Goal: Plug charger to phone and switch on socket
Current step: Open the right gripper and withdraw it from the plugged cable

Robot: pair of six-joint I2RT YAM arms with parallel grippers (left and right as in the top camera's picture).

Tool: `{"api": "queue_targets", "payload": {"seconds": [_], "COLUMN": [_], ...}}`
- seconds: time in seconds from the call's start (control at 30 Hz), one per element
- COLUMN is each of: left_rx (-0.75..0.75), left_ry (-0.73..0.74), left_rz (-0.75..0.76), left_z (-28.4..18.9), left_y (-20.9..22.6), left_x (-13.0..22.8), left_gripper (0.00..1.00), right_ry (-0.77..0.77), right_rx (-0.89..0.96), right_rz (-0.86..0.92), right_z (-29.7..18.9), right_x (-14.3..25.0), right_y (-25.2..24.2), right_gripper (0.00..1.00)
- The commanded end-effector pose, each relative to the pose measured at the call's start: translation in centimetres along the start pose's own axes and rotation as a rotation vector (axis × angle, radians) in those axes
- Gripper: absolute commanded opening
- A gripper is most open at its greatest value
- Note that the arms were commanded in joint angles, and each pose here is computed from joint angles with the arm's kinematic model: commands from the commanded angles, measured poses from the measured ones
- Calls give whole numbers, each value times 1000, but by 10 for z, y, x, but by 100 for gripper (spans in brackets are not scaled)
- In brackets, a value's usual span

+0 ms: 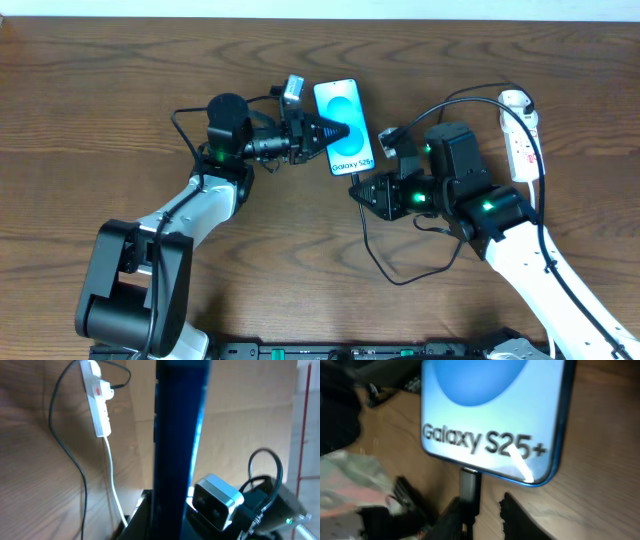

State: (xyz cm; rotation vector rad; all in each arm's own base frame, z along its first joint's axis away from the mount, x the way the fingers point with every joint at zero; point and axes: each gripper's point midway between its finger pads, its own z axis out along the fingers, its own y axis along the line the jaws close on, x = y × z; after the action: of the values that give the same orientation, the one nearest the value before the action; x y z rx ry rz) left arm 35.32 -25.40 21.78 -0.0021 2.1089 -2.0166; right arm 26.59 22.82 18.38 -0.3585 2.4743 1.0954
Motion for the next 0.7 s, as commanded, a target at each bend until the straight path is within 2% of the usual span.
{"api": "queue_targets", "payload": {"seconds": [0.0, 0.1, 0.23, 0.33, 0.43, 0.57, 0.67], "left_rx": [37, 40, 26, 22, 17, 8, -5], "left_ry": [83, 76, 37, 25, 14, -7, -38], "left_rz": [212, 323, 354, 387, 412, 425, 344], "left_z": [1, 2, 2, 2, 2, 2, 2], "left_y": [-10, -9, -8, -7, -7, -6, -5], "left_x": [15, 14, 7, 5, 3, -1, -6], "left_gripper": [7, 7, 7, 7, 7, 7, 7], "right_ry": [-40, -77, -166, -225, -239, -194, -147], "right_rx": [47, 85, 239, 339, 352, 347, 355], "right_rz": [-76, -135, -155, -159, -160, -118, -102], "right_z": [-16, -34, -64, -85, -93, -81, -64], "right_x": [-7, -5, -8, -8, -5, 3, 8], "right_y": [1, 5, -7, -15, -14, -17, -19], "right_gripper": [30, 40, 47, 49, 49, 48, 49]}}
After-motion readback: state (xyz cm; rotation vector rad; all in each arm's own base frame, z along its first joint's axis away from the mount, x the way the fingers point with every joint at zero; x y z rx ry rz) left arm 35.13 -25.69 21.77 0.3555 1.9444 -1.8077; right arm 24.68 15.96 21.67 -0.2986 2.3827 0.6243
